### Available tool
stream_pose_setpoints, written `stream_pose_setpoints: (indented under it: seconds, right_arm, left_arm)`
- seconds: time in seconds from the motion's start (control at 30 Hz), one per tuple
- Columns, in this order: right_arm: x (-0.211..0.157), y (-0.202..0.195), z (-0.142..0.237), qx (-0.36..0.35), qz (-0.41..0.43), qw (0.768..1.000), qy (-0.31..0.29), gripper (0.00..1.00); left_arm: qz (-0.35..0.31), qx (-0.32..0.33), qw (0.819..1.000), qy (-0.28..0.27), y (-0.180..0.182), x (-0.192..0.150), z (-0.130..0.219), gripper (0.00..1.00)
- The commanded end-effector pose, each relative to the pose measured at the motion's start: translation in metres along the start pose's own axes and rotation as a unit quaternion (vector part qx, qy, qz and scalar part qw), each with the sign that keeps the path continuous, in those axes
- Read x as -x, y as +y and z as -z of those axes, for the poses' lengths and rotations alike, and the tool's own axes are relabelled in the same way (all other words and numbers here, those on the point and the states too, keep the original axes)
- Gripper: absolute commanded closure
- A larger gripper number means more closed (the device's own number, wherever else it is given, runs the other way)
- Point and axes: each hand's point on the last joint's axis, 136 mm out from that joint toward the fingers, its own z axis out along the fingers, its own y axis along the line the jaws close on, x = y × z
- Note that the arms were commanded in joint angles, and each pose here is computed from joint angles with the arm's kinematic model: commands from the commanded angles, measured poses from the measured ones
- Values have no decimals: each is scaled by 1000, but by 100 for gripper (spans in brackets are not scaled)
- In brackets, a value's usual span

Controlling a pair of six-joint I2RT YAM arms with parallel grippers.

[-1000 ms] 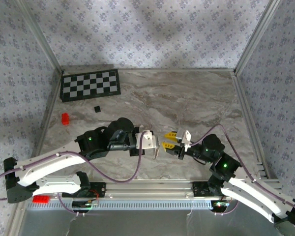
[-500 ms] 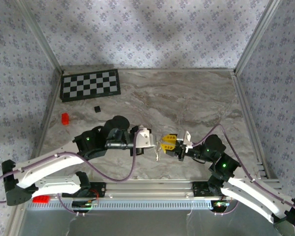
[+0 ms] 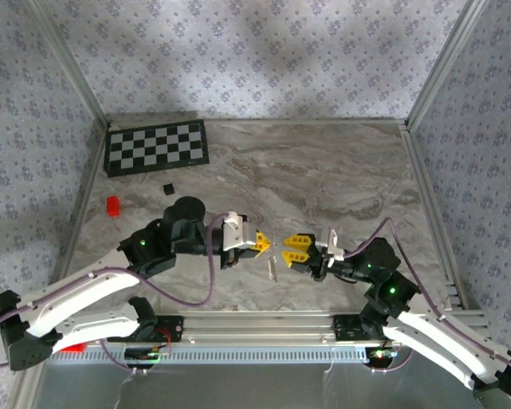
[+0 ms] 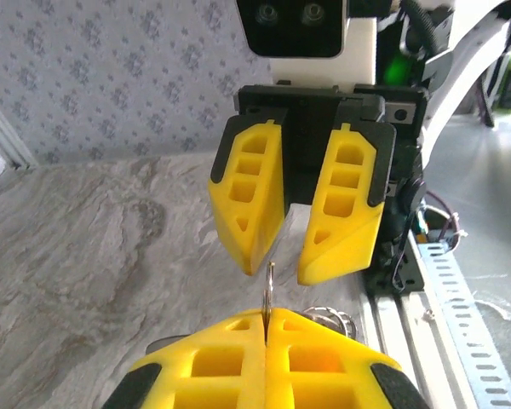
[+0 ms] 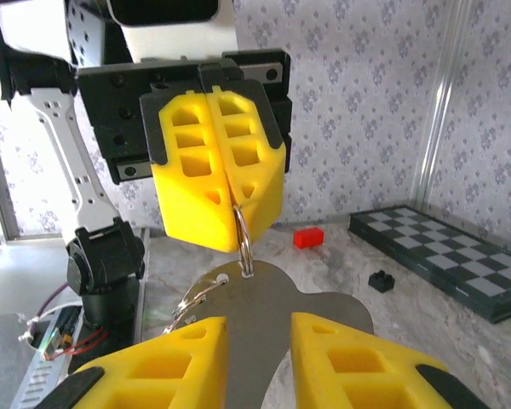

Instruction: Put the keys on the keyring

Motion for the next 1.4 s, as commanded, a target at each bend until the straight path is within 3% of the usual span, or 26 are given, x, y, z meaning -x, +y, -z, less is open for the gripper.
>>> stream_pose_setpoints:
  seconds: [0.0, 0.37, 0.7, 1.37]
  right_arm:
    - [14, 6, 3, 16, -5, 999, -35, 73]
    - [27, 7, -4, 30, -11, 999, -34, 71]
    - [42, 6, -15, 45, -13, 999, -24, 71]
    - [45, 6, -20, 53, -14, 998, -28, 71]
  left_arm:
    - [-17, -47, 996, -72, -16, 32, 12, 100]
    - [-108, -72, 991, -44, -31, 21, 15, 100]
    - [-174, -83, 979, -69, -43, 34, 31, 100]
    - [-192, -96, 971, -102, -55, 46, 43, 100]
